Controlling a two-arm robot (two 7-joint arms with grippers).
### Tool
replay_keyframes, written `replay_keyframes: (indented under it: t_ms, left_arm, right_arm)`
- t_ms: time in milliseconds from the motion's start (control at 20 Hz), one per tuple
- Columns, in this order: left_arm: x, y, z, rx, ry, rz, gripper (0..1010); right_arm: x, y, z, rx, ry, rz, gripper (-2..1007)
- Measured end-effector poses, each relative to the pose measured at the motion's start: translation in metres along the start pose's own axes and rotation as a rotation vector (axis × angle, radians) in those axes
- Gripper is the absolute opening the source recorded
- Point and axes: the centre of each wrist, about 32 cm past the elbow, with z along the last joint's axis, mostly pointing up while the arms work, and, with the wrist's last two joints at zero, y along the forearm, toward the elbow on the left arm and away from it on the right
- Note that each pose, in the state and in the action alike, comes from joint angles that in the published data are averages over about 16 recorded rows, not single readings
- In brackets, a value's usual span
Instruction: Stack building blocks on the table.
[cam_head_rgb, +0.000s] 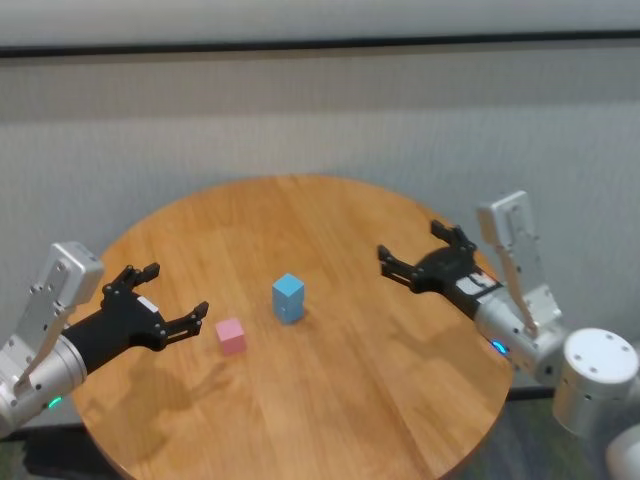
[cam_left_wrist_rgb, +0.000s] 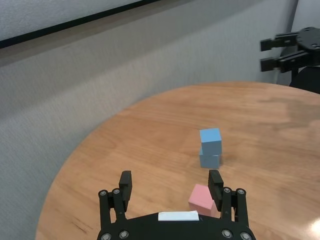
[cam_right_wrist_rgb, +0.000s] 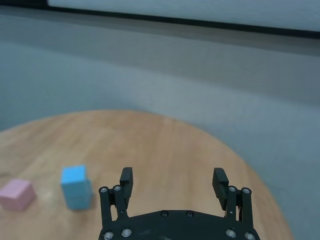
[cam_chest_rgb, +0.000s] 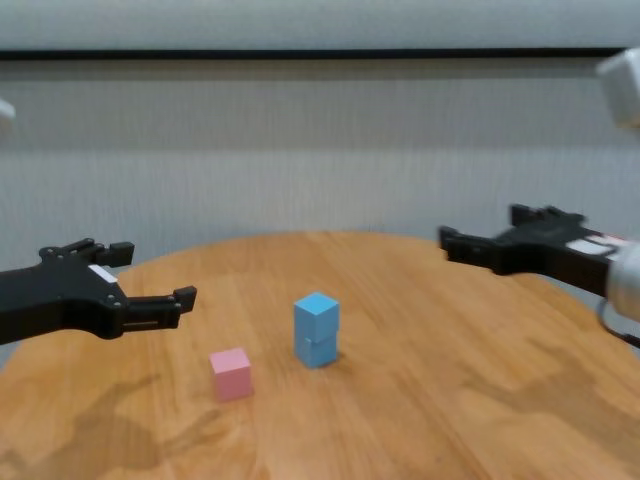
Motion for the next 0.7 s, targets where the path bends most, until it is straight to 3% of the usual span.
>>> replay_keyframes:
  t_ms: [300,500,700]
  left_arm:
    - [-0.0004,-0.001,-0.0005,-0.002,0.001,-0.009,1003]
    - [-0.0015,-0.004,-0.0027,-0.004,0.008,-0.035,1003]
    - [-0.0025,-0.01,-0.0058,-0.008,0.018,-0.073,1003]
  right_arm:
    - [0.0131,-0.0206,-0.0115,-0.033,-0.028,-0.049,1001]
    - [0.0161,-0.0265,-0.0176,-0.054,-0.043,-0.061,1001]
    - [0.0168,-0.0282,-0.0203,-0.066,-0.056,-0.064,1001]
